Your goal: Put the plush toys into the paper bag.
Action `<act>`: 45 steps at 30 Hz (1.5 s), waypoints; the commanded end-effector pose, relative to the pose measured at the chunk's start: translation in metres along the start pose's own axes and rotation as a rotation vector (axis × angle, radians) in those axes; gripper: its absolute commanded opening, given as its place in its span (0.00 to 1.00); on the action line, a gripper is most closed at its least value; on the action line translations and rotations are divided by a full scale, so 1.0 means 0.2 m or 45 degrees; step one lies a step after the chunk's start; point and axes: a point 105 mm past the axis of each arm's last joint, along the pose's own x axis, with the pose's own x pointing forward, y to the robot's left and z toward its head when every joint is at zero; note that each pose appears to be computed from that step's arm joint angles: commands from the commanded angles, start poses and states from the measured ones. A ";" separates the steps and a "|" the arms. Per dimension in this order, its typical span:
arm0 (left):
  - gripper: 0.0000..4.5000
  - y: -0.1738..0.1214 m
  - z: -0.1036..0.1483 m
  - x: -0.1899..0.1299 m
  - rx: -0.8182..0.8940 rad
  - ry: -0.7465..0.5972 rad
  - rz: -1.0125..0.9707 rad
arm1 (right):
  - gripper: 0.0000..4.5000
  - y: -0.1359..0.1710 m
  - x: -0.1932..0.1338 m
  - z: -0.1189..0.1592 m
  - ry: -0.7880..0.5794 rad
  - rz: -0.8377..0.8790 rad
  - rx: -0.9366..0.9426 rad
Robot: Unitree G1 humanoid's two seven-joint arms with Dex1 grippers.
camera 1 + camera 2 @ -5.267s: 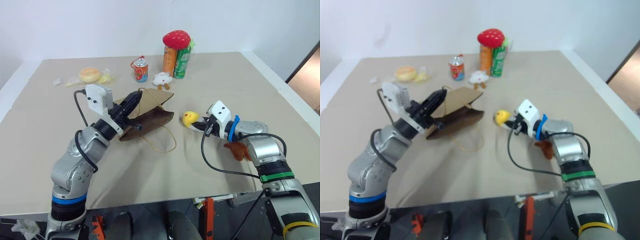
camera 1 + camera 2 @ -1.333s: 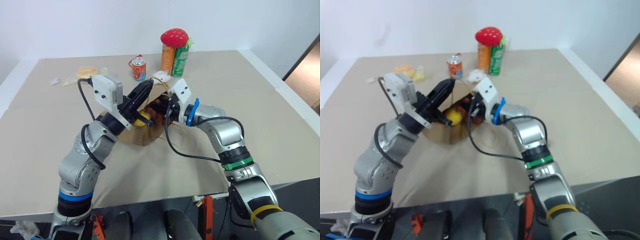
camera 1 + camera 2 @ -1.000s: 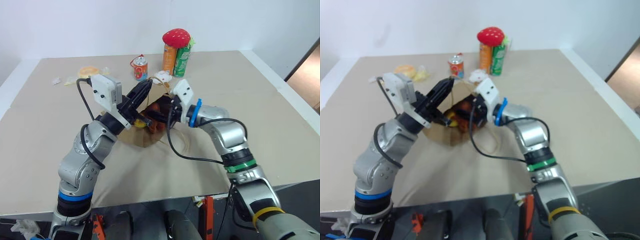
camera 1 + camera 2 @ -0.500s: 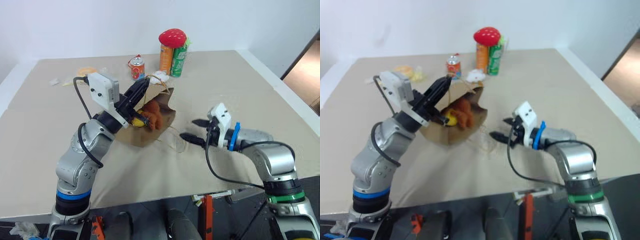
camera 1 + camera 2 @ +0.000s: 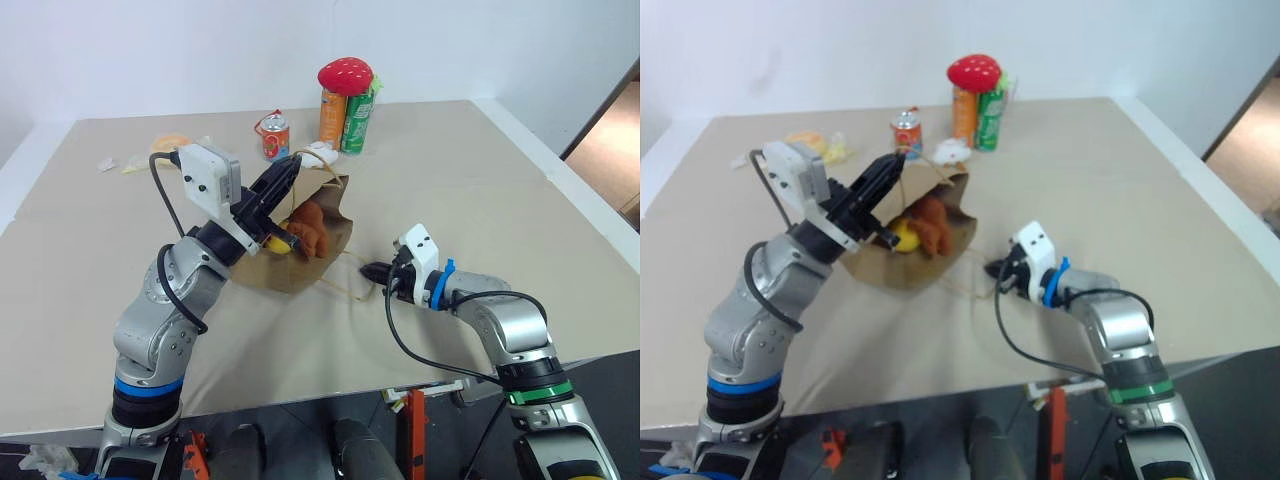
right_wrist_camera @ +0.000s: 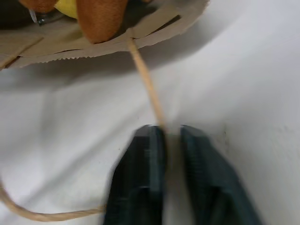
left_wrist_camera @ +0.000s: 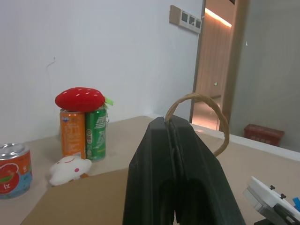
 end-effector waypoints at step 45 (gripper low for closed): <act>0.51 0.03 -0.01 0.06 0.072 0.018 -0.174 | 0.75 0.00 -0.38 0.87 -0.477 0.241 -0.409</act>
